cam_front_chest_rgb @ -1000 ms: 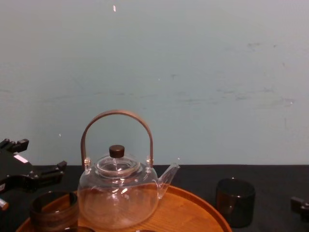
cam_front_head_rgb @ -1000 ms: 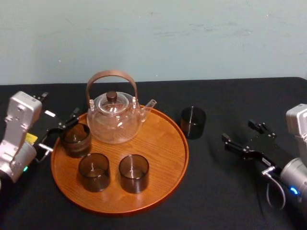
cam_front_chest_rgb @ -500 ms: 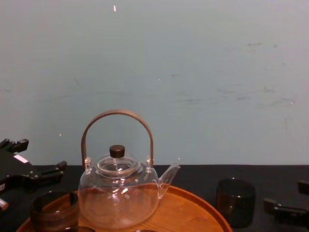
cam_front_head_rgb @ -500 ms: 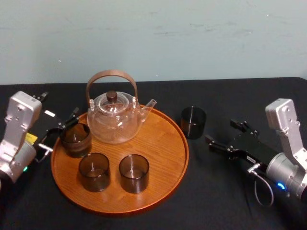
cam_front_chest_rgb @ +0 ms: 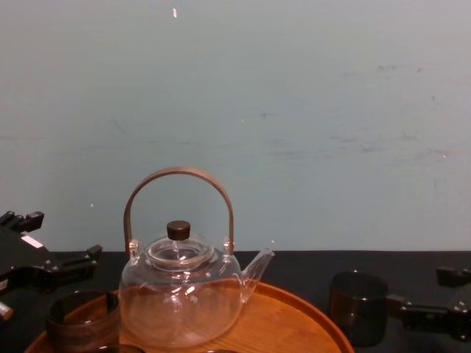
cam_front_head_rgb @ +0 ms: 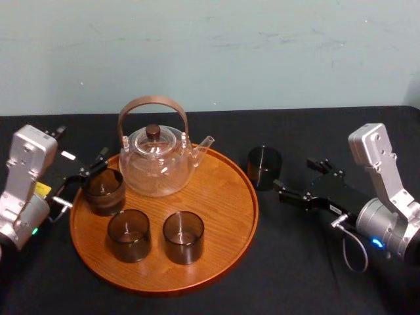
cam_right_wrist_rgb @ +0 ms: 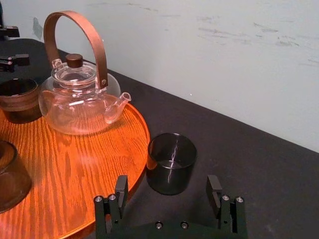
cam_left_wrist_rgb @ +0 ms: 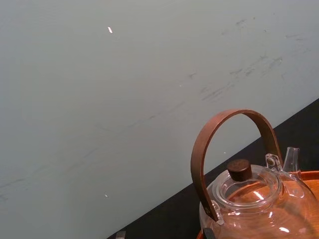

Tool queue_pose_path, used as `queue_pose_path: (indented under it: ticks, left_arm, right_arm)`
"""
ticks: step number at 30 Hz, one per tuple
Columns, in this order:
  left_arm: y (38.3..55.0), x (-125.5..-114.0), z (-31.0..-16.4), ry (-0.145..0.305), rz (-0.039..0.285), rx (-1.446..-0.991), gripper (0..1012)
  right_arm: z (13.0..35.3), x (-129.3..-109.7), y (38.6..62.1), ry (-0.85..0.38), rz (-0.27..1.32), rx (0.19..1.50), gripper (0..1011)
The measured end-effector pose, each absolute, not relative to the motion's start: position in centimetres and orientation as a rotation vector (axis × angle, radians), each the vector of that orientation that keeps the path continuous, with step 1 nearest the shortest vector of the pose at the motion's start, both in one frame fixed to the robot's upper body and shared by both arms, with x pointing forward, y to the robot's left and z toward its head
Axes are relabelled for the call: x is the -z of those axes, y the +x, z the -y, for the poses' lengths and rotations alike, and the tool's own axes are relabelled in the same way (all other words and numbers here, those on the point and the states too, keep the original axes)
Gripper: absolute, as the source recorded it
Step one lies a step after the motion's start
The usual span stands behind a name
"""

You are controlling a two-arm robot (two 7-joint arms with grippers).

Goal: Pick up the glass from the table and place it on the tray.

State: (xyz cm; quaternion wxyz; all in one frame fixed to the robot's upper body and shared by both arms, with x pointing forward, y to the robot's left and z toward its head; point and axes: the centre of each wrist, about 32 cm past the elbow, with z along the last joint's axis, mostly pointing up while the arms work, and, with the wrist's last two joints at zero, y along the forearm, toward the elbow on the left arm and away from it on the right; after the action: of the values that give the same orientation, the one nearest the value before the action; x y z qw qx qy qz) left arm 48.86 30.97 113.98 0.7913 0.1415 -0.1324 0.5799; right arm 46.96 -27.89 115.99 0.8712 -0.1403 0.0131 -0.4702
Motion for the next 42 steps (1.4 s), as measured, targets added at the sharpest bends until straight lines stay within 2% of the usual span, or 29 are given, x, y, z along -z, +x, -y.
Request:
queue_pose_path:
  ticks: [17,42]
  left_arm:
    - [48.9,-114.0,-31.0,0.305,0.285,-1.248,1001]
    - [48.9,-114.0,-31.0,0.304,0.285,-1.248,1001]
  right_arm:
    - [28.4,-116.4,50.0,-0.296,-0.087,0.974,1002]
    - [27.8,-116.7,53.5,-0.325,-0.101,0.936,1002]
